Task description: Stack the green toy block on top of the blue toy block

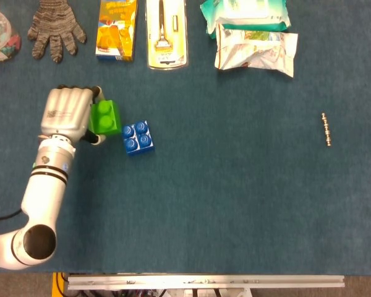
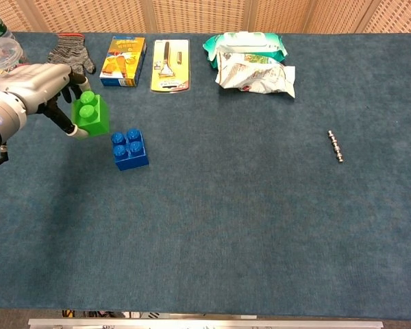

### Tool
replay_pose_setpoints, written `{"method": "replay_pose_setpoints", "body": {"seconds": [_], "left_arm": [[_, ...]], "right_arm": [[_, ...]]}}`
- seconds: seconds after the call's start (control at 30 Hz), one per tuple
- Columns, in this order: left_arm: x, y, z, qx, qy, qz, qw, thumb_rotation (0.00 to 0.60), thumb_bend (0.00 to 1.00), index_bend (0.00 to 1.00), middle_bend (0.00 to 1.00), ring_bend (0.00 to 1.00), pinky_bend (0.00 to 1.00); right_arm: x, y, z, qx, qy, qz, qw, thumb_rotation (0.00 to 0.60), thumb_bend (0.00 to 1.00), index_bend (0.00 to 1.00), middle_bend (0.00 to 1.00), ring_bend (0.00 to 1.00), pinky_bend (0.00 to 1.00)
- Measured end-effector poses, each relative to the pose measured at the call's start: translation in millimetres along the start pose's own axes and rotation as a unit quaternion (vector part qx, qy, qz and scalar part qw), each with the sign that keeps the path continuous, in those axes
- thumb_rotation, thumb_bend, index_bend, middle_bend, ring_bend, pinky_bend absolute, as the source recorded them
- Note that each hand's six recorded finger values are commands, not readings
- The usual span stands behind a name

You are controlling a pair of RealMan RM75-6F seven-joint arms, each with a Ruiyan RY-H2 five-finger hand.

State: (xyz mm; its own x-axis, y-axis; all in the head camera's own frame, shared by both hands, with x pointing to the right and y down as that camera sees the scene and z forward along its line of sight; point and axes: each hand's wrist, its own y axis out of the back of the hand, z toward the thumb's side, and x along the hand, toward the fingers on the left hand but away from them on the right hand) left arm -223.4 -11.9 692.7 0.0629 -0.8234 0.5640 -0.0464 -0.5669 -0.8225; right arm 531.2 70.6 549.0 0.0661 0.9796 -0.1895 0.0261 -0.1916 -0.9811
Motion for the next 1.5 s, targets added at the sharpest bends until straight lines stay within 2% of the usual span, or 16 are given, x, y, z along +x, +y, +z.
{"method": "replay_pose_setpoints", "body": {"seconds": [0.53,1.5], "left_arm": [[-7,-15,36,0.01,-0.005,-0.004,0.9999,0.6,0.14,0.47,0.41,0.35,0.27],[-7,-28,66,0.03,0.002,-0.011,0.9995,0.6,0.14,0.48,0.41,0.35,0.27]], "right_arm": [[-1,-2,-1,-0.002,0.003,0.005,1.0,0.6,0.34,0.48,0.5,0.38,0.44],[4,1,-7,-0.006,0.0,0.003,1.0,0.6,0.34,0.48,0.5,0.38,0.44]]}}
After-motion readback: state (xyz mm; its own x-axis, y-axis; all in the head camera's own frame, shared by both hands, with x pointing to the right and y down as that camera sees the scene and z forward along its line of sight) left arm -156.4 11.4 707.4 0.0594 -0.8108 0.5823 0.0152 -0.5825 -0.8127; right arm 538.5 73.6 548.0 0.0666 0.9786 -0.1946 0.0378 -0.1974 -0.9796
